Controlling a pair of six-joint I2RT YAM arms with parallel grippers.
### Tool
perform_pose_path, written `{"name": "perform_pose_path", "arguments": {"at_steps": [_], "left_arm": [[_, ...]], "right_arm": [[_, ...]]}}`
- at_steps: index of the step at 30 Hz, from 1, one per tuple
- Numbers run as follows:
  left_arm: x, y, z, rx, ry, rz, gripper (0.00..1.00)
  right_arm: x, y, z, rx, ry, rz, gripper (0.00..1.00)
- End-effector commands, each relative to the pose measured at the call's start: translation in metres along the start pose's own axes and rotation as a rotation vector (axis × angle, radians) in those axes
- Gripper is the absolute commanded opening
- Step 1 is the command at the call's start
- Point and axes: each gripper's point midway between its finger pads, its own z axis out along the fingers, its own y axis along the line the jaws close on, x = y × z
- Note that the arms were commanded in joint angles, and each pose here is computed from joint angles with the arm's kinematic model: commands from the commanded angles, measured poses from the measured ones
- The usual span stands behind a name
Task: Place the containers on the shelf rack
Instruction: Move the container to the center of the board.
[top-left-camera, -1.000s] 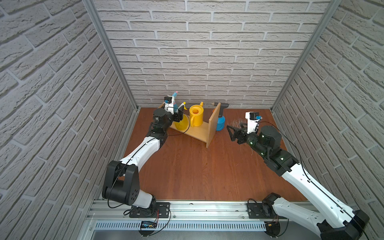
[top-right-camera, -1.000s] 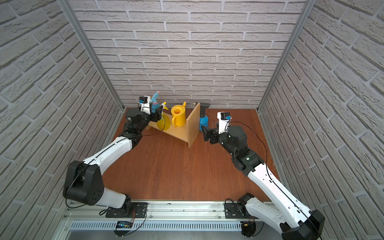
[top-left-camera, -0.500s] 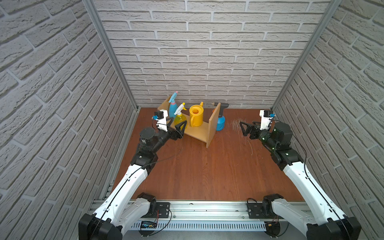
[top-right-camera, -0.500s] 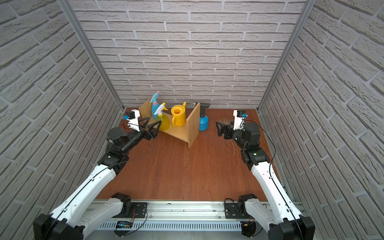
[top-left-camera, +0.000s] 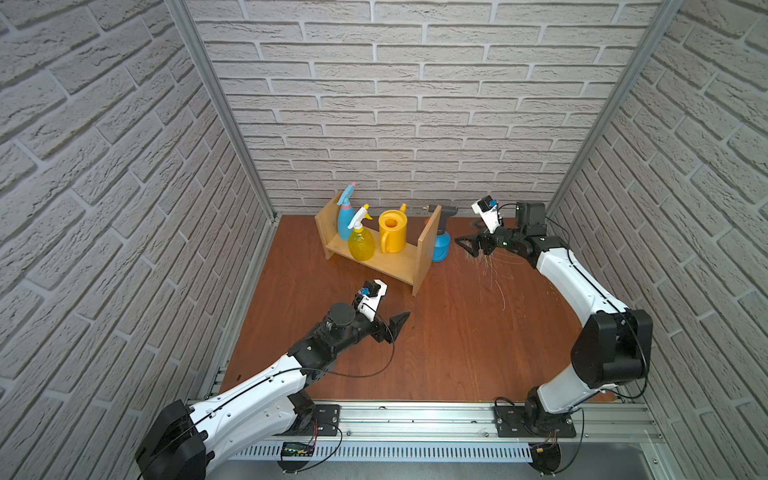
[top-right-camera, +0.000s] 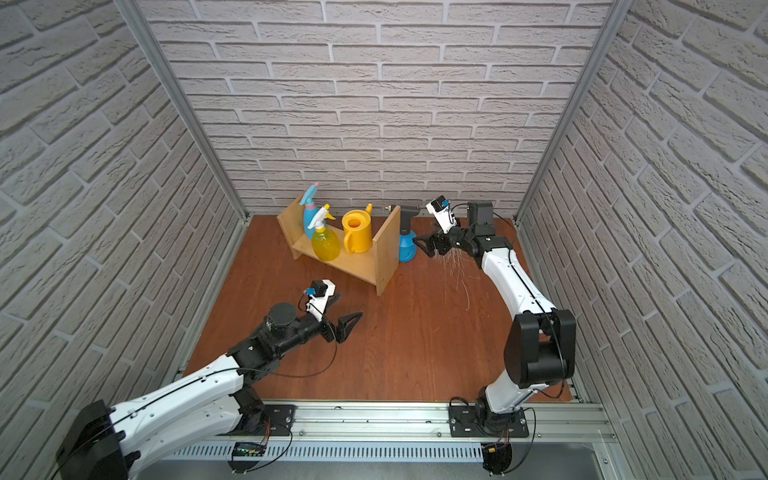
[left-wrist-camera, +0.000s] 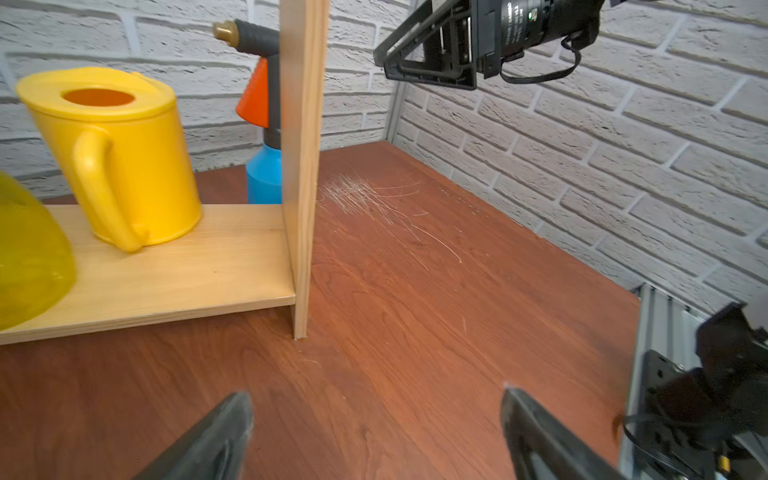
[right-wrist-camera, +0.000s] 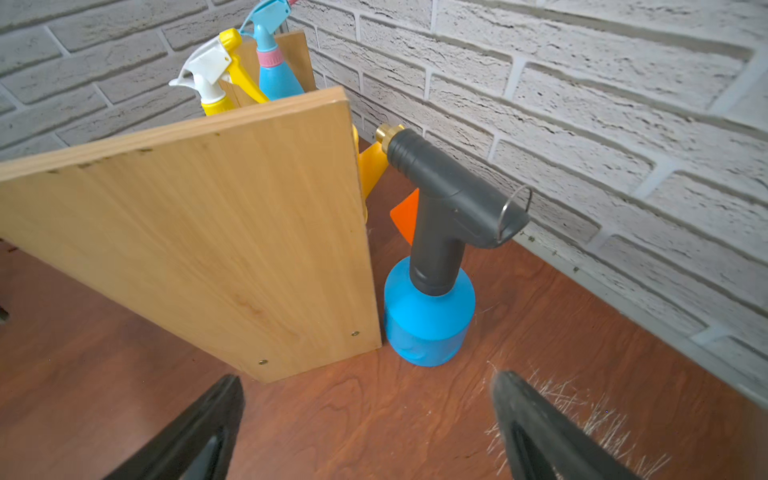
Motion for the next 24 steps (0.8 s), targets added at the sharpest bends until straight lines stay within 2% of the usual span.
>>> {"name": "perform_pose_path", "arguments": {"at_steps": [1,6,11,24], "left_arm": [[-0.027,0.007,-0.004,-0.054,-0.099,0.019,0.98],[-0.027,0.010,-0.004,-0.070,-0.102,0.018,0.98],[-0.030,0.011,0.002,-0.071,-0.098,0.047,0.98],[-0.033,0.022,0.029,-0.052,-0.060,0.038,0.98]], "right_arm": [[0.005,-0.003,0.006,-0.053,0.037,-0.074,0.98],[0.002,-0.025,0.022,-0.105,0.020,-0.041,0.96],[-0.005,-0.042,0.043,-0.163,0.010,-0.066,0.91],[-0.018,-0.061,0.081,-0.258,-0.055,-0.049,0.88]]}}
